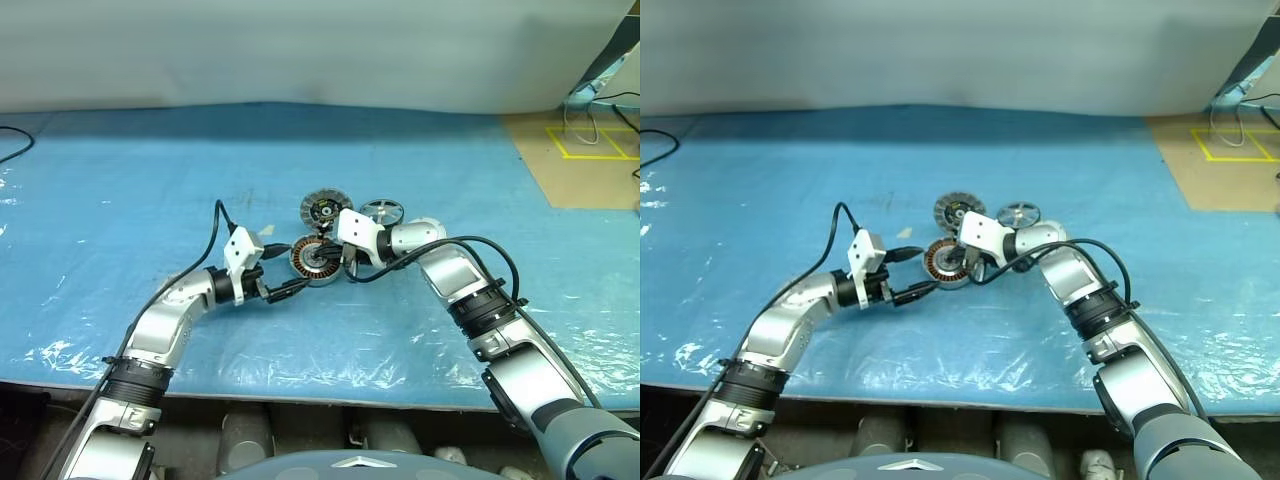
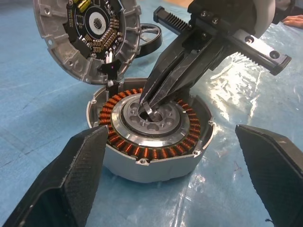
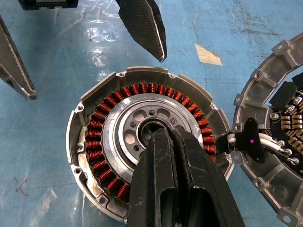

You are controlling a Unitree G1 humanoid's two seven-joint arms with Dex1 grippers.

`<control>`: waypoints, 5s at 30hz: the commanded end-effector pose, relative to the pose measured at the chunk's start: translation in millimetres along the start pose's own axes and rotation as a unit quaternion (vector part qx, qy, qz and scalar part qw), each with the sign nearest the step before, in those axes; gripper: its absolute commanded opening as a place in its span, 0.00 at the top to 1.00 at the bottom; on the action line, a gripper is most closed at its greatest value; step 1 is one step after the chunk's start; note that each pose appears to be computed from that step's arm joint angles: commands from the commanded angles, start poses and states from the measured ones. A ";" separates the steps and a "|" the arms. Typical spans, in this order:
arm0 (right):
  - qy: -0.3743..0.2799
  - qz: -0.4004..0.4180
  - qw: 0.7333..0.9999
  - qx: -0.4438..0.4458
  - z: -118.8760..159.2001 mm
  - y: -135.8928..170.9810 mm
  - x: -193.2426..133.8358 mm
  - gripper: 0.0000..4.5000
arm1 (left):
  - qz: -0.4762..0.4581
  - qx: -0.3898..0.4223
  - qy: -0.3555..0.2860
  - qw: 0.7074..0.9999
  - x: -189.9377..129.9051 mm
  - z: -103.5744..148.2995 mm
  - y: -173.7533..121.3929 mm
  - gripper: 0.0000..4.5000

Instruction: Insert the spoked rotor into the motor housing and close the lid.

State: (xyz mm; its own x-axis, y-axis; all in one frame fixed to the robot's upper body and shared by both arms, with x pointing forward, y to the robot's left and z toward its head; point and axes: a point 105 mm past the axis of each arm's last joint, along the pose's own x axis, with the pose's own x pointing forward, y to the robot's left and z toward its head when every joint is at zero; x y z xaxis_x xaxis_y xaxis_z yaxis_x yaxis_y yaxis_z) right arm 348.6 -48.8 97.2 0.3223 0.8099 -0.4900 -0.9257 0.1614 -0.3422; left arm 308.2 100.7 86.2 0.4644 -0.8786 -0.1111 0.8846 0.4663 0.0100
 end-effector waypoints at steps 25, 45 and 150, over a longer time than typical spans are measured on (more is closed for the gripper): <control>-0.083 0.008 0.983 0.162 14.6 1.1 -9.5 0.99 | -0.002 0.018 -0.013 1.000 0.0 6.7 2.1 0.00; -0.001 0.056 0.998 0.005 15.6 -15.6 -13.0 0.99 | -0.005 0.020 -0.019 1.000 1.5 6.2 -0.9 0.00; 0.095 0.135 0.939 -0.303 27.1 -25.5 6.8 0.85 | 0.002 0.013 -0.016 1.000 7.2 -1.6 -5.7 0.00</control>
State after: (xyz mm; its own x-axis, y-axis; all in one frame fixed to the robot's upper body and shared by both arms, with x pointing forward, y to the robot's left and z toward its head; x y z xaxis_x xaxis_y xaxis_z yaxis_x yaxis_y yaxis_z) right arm 367.3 -34.4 117.5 0.1576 0.6407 -0.7514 -0.7380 -0.4292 -0.5207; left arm 305.6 93.3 79.0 0.4758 -0.8749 -0.0909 0.8788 0.4770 0.0090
